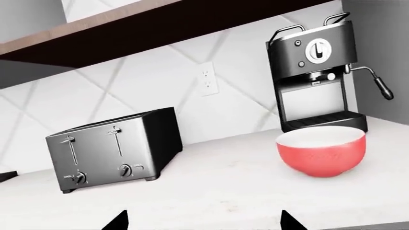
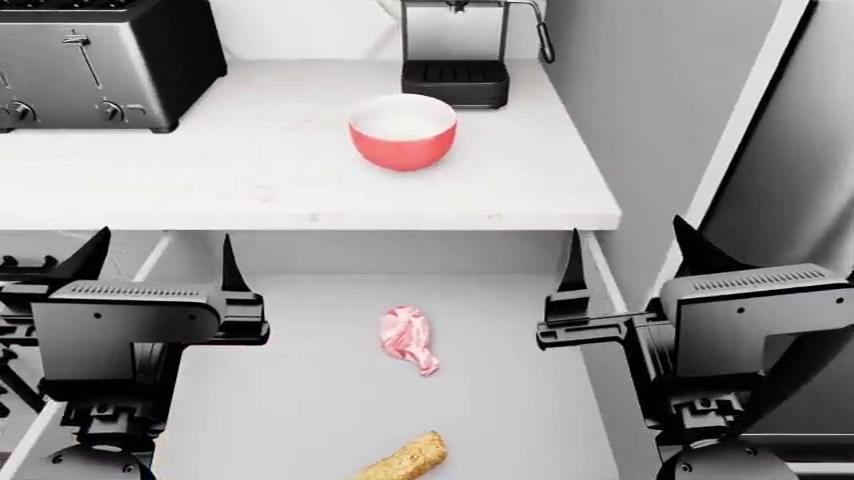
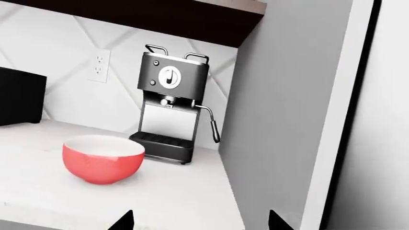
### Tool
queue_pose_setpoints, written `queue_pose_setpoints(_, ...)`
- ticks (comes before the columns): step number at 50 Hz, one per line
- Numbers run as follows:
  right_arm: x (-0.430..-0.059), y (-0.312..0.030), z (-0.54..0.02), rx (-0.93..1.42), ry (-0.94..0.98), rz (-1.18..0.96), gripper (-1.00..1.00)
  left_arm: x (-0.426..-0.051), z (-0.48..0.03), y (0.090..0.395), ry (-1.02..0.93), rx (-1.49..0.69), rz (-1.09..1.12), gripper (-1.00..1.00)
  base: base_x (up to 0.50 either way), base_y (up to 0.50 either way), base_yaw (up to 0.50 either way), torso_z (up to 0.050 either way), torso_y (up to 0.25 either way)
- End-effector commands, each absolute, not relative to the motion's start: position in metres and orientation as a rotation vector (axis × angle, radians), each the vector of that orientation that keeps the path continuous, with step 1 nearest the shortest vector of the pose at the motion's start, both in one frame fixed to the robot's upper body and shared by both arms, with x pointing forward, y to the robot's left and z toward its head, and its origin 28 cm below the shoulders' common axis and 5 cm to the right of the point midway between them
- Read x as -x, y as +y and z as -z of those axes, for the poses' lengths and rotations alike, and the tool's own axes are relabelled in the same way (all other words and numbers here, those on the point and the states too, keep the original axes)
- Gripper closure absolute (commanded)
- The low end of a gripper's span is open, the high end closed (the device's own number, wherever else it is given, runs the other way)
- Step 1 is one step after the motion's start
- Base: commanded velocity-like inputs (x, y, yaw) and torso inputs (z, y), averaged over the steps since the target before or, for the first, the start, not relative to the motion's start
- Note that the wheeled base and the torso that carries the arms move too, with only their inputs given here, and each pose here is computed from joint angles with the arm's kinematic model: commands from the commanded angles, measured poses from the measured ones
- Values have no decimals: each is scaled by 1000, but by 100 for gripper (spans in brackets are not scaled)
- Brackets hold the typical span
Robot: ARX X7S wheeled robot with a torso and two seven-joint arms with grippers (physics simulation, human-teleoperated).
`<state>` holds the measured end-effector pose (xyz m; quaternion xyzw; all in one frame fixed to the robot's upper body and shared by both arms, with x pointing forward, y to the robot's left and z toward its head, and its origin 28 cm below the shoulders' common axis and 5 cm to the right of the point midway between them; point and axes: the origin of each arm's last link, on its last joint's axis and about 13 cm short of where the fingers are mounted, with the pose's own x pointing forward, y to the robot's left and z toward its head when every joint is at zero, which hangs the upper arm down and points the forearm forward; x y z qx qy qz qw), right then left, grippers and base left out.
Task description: Place the bar in the bowl and close the drawer.
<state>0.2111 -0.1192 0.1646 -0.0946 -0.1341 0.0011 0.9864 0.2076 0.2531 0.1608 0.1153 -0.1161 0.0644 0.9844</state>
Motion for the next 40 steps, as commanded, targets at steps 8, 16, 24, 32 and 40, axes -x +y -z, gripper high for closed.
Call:
queue_pose_setpoints(8, -212, -119, -164, 187, -268, 0, -100, -208, -161, 253, -234, -238, -129, -100, 0, 366, 0, 0, 0)
queue_pose_setpoints(16, -215, -121, -170, 182, -239, 10, -100, -214, -166, 252, -233, -250, -104, -100, 0, 57, 0, 0, 0)
queue_pose_setpoints(24, -232, -123, -184, 209, -215, -3, -100, -239, -172, 247, -229, -275, -50, -100, 0, 0, 0, 0, 0)
queue_pose_setpoints(32, -253, -121, -197, 236, -212, -44, -100, -259, -183, 243, -241, -278, -11, -100, 0, 0, 0, 0, 0)
queue_pose_setpoints(40, -261, -120, -209, 257, -225, -66, -100, -269, -192, 245, -249, -292, -11, -100, 82, 0, 0, 0, 0)
